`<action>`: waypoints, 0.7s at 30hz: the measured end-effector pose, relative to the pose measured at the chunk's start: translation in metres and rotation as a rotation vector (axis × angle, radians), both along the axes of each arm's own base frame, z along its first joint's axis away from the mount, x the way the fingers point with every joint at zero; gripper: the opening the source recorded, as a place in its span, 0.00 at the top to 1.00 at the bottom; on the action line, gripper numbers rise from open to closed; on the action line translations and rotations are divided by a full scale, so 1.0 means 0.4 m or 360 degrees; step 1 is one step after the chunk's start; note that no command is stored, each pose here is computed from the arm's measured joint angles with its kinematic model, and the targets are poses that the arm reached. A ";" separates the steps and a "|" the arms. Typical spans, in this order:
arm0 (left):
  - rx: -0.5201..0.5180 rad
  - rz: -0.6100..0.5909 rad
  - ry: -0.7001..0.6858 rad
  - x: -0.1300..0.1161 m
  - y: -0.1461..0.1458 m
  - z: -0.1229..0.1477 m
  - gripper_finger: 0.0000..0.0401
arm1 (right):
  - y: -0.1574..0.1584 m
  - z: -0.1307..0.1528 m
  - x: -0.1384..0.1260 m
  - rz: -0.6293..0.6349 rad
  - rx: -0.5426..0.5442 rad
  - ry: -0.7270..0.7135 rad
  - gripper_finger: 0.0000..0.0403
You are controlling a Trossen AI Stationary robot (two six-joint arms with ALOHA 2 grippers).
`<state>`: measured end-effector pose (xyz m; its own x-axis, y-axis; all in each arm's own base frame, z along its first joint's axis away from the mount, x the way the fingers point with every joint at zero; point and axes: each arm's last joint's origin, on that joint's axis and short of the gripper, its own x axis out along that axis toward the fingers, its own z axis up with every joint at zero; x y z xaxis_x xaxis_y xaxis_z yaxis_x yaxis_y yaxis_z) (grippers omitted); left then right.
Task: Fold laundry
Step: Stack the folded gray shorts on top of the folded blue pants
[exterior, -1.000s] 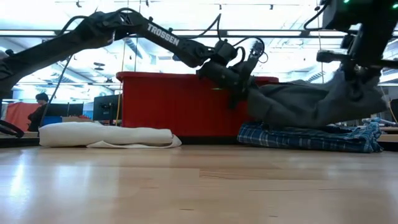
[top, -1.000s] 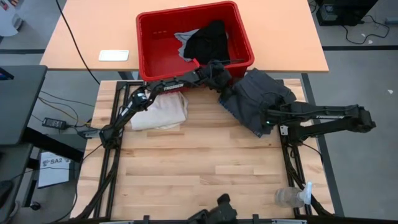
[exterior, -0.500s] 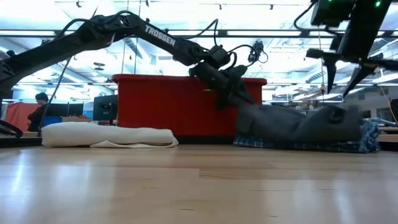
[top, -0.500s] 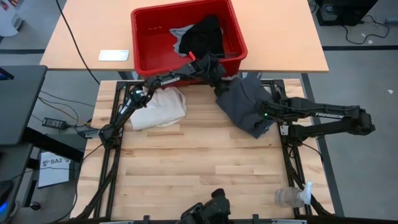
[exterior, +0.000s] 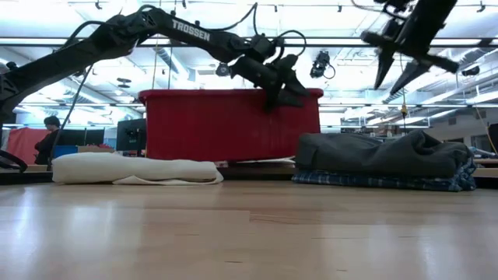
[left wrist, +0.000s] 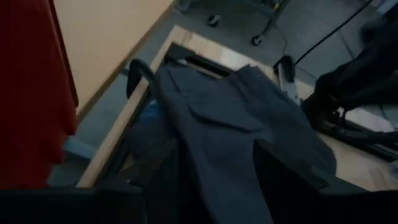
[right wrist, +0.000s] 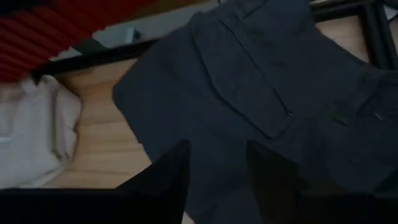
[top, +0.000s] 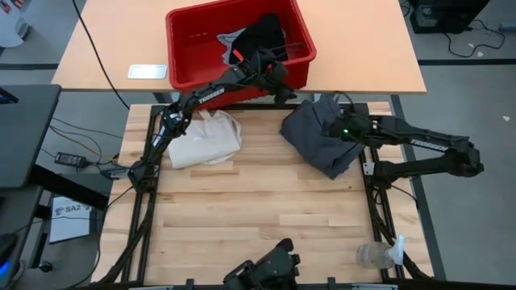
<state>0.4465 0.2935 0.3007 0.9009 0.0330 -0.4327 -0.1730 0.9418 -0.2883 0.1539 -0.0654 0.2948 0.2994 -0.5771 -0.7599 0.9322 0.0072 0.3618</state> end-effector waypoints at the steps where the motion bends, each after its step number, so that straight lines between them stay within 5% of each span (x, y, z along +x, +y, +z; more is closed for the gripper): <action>1: -0.0011 -0.0020 -0.0011 0.000 -0.001 0.001 0.48 | -0.007 -0.010 0.008 0.0008 0.0007 0.0015 0.61; 11: -0.0174 -0.0129 0.0273 0.003 -0.068 -0.036 0.49 | -0.073 -0.189 0.078 0.0218 0.0338 0.0204 0.82; 21: -0.0349 -0.0154 0.0314 0.006 -0.119 -0.013 0.49 | -0.108 -0.306 0.096 0.0605 0.0650 0.0544 0.84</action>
<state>0.4490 0.2459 0.2957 0.7933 -0.1623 -0.5868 -0.1582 0.8758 -0.4561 0.1922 -0.1084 0.1722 0.1285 -0.1231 -0.9840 0.9547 0.2839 0.0891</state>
